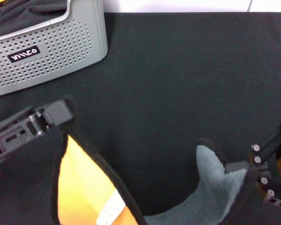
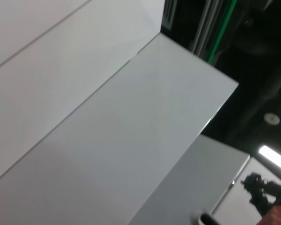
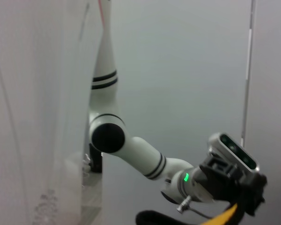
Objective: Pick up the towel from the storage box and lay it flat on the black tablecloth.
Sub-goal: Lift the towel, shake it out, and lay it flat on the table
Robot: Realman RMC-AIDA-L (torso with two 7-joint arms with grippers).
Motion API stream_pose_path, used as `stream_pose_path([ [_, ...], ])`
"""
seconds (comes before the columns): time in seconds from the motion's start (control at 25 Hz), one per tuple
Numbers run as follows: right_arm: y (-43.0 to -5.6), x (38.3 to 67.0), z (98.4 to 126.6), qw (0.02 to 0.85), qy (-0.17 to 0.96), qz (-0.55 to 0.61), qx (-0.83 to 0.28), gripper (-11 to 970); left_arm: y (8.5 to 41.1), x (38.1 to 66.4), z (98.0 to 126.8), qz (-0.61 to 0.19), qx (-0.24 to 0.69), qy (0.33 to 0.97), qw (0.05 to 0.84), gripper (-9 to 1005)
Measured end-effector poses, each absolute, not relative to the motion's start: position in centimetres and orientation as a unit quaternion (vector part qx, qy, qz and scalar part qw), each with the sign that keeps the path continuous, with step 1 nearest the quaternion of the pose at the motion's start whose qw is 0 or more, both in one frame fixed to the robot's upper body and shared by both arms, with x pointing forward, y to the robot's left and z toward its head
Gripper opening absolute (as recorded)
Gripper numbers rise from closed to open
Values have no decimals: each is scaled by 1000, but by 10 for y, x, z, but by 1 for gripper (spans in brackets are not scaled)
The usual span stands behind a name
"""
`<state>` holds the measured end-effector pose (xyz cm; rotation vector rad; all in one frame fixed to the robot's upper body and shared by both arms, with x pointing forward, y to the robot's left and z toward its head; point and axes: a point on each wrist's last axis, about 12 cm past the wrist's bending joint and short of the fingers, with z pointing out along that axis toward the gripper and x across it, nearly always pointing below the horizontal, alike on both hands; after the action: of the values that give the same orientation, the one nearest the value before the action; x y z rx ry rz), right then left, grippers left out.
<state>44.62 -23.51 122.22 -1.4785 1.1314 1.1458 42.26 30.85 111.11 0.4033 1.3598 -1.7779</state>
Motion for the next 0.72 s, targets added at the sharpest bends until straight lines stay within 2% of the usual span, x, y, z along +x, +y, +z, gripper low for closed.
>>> stream_pose_path([
  [0.52,-248,435,1223,456,414,522,-590,15,317,418,1116,-704,158,533,442,13],
  [0.72,-258,448,1208,463,443,548,-538,15,317,423,1108,-705,137,539,440,13],
])
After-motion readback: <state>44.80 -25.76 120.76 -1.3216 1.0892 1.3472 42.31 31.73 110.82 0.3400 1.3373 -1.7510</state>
